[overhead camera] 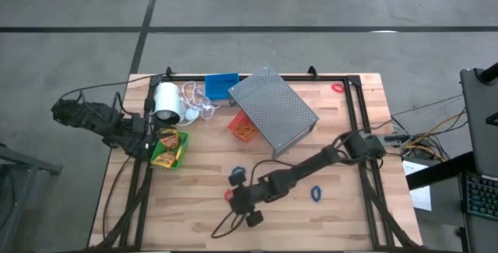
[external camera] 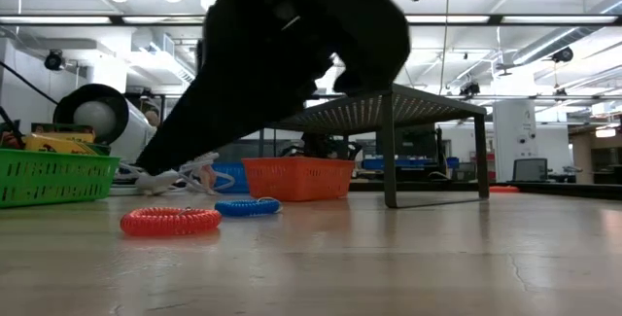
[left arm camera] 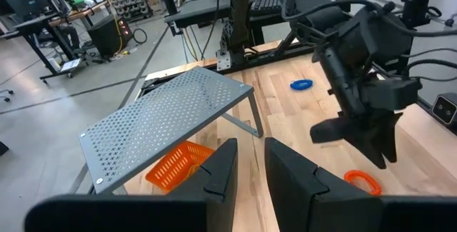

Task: Pick & Place Office Desk Supplies
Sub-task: Put the orange spring rubber band into the blue bin

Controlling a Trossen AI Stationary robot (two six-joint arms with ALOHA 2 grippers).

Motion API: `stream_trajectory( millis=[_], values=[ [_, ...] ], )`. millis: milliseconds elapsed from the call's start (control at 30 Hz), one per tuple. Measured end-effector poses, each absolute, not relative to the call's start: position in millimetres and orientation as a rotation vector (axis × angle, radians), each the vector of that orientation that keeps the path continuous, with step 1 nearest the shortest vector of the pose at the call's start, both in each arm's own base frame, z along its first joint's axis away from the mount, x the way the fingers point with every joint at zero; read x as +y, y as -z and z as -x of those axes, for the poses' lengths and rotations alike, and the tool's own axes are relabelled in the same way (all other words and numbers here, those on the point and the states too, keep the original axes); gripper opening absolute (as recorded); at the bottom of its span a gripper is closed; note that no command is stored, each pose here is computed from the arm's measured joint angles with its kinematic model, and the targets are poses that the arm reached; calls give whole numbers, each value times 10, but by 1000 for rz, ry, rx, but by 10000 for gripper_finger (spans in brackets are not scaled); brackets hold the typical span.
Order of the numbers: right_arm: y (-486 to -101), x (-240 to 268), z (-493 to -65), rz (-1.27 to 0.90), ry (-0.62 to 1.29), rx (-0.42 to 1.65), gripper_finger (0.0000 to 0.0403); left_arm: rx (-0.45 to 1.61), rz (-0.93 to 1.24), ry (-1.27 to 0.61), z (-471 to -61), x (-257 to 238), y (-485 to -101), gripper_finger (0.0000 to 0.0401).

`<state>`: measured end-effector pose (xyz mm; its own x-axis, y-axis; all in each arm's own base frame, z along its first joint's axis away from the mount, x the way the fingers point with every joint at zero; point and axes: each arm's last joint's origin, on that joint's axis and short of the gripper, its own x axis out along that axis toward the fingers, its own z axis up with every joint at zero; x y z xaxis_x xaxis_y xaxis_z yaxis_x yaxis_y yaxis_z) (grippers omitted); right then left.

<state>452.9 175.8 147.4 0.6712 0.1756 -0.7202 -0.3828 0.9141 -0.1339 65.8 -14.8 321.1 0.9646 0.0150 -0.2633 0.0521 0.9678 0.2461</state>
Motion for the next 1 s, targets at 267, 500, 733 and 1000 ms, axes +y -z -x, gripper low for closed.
stream_trajectory(
  millis=[267, 500, 733, 1000],
  values=[
    [-1493, 1732, -4563, 289, -328, 826, 111, 275, -257, 19, -667, -152, -3205, 74],
    [-1482, 1688, -4567, 273, -338, 842, 112, 289, -264, 20, -667, -152, -3192, 74],
    [-1471, 1645, -4576, 268, -333, 850, 111, 296, -266, 21, -665, -151, -3185, 74],
    [-1417, 1546, -4580, 245, -355, 876, 111, 296, -266, 21, -665, -151, -3185, 74]
  ],
)
